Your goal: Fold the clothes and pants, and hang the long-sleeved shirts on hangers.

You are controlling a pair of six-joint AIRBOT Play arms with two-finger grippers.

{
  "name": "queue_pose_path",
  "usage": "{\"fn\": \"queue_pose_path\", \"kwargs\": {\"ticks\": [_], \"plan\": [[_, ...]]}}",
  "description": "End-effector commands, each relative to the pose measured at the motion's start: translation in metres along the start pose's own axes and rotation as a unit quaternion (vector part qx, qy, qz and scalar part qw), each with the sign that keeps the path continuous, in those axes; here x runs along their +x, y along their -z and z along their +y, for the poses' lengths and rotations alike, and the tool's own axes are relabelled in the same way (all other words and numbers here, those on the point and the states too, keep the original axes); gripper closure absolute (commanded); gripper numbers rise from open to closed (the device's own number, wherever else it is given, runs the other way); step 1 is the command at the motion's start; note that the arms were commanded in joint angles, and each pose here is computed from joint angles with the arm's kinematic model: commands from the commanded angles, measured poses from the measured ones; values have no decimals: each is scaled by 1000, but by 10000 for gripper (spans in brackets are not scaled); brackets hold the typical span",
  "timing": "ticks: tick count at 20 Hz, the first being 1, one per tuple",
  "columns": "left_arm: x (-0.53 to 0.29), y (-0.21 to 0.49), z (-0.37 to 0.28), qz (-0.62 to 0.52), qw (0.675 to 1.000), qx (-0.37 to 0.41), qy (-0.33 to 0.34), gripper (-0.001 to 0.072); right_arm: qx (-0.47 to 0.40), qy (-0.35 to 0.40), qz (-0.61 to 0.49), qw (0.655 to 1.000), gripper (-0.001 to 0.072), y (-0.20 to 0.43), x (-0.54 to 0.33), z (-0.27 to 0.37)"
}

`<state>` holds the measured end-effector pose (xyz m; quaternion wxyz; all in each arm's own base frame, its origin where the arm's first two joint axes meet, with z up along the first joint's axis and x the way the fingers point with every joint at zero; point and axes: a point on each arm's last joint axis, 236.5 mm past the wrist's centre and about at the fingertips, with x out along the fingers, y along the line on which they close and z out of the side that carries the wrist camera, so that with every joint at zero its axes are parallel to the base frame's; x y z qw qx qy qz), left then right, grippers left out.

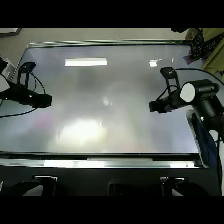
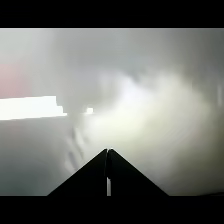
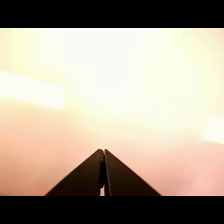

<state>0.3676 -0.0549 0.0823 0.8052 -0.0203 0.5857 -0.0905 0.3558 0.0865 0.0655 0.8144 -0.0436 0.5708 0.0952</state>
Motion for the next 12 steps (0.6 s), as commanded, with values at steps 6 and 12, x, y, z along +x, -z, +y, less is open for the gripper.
{"fn": "queue_pose_path", "kwargs": {"ticks": [6, 12], "plan": [[4, 10, 0, 14, 1000, -6, -2, 688, -13, 22, 64, 998, 674, 31, -1, -4], [4, 10, 0, 14, 1000, -6, -2, 688, -13, 22, 64, 998, 674, 31, -1, -4]]}}
